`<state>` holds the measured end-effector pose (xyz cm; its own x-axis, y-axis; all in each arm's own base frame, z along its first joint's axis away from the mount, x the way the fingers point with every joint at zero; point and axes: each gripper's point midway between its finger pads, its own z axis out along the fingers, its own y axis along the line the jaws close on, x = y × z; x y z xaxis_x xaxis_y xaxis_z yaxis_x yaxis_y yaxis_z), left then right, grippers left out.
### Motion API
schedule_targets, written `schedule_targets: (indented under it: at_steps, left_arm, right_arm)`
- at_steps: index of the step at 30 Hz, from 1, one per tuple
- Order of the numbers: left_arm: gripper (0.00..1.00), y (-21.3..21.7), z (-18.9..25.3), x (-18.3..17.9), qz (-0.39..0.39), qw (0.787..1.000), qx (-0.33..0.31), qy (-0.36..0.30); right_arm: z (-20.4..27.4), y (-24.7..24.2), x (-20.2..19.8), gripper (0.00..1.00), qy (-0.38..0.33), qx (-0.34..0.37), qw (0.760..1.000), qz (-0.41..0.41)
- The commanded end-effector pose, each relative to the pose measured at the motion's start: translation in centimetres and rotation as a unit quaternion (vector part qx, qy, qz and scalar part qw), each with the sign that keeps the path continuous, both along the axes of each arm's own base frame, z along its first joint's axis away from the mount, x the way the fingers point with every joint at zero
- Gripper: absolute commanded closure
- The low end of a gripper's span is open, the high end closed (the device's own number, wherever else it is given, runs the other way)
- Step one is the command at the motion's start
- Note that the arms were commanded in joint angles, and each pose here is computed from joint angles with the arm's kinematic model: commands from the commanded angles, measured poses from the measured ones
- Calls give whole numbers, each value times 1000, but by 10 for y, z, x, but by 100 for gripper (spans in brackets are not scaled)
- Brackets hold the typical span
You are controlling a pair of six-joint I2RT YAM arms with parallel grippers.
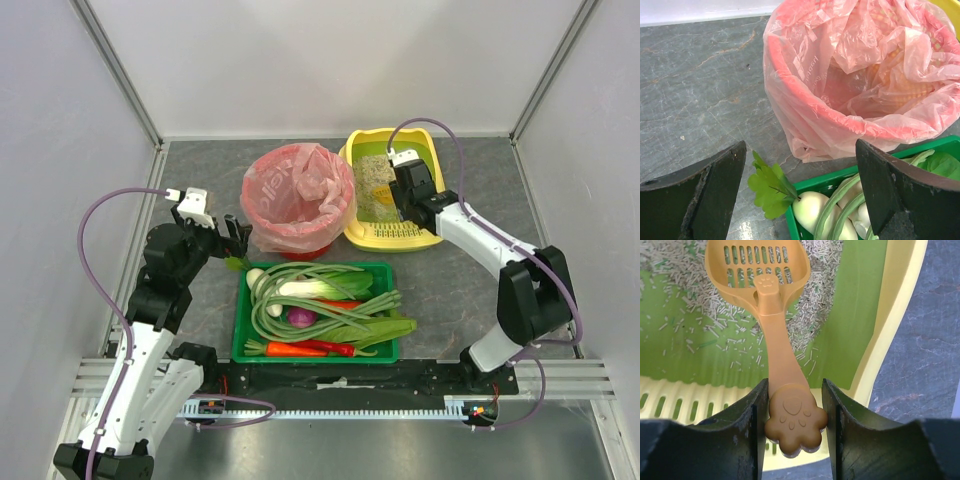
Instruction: Clean the litter box
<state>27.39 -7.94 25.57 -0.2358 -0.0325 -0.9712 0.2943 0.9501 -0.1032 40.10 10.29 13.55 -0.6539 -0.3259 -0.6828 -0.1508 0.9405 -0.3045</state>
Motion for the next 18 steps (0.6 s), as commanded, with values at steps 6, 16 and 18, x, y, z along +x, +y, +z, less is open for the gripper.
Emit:
schedule_targets:
  at_steps: [6, 16, 18]
  left_arm:
    - [4, 3, 7, 4, 3, 1000, 17, -21]
    - [4, 3, 4, 6, 5, 1000, 19, -16]
    - [4, 3, 2, 7, 5, 1000, 20, -14]
  right_arm:
    - [-20, 5, 34, 100, -47, 37, 998, -37]
    - [-43, 11, 47, 100, -70, 57, 995, -44]
    - [-37, 13, 55, 100, -102, 71, 991, -45]
